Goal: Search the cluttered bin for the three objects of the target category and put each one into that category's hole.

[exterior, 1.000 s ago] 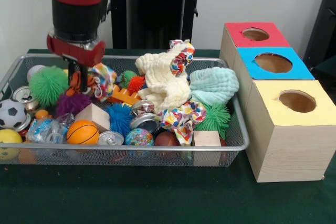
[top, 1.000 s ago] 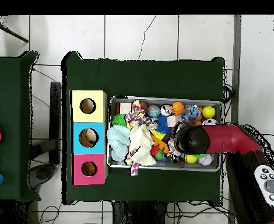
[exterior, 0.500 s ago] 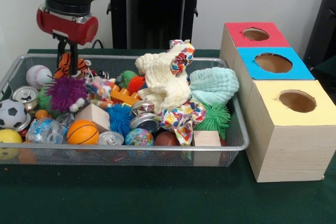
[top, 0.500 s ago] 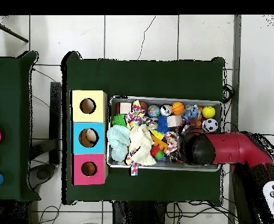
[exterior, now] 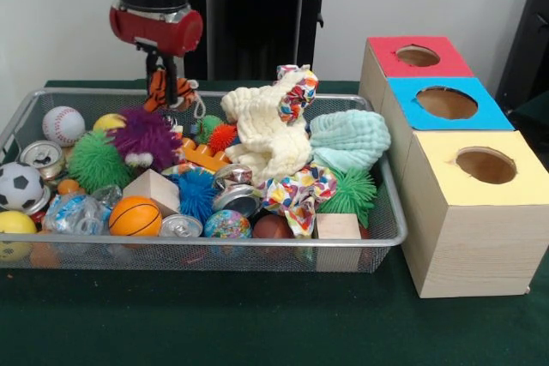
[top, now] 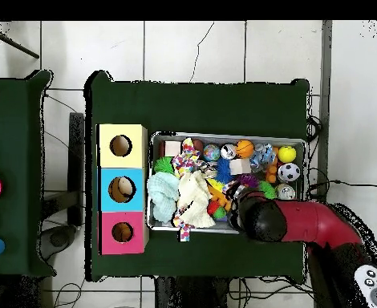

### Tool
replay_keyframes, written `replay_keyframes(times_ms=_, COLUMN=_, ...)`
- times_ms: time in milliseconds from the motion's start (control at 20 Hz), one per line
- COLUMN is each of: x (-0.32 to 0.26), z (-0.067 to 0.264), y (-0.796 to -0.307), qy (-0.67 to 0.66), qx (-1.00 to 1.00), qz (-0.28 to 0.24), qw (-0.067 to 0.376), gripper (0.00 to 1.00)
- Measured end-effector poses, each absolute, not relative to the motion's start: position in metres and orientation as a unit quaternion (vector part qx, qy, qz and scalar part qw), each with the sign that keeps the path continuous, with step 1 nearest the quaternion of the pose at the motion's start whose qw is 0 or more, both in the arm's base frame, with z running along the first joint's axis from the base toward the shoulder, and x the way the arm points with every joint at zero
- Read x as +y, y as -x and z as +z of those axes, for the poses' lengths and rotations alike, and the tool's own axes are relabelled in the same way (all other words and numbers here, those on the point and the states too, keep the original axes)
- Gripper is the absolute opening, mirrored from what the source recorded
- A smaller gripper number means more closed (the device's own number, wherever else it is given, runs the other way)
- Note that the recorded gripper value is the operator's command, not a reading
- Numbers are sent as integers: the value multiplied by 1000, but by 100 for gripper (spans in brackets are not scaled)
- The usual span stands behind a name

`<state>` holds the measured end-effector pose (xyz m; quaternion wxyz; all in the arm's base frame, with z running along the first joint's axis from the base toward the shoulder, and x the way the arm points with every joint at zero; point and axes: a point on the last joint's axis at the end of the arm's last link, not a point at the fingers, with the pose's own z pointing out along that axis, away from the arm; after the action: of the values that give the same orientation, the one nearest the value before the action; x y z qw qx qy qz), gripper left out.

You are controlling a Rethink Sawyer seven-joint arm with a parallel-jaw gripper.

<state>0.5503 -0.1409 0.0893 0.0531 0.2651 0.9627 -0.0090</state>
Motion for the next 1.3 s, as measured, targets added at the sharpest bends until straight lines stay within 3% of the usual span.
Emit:
replay_keyframes(times_ms=300, x=-95, z=102, y=-517, qy=-252, qx=967, qz=-21, qw=18, gripper=0)
replay_keyframes(times_ms=700, x=-38, z=120, y=-490, qy=-221, qx=974, qz=-46, qw=6, gripper=0)
replay_keyframes(times_ms=1300, x=-47, z=115, y=-474, qy=-242, qx=968, qz=-59, qw=-11, gripper=0)
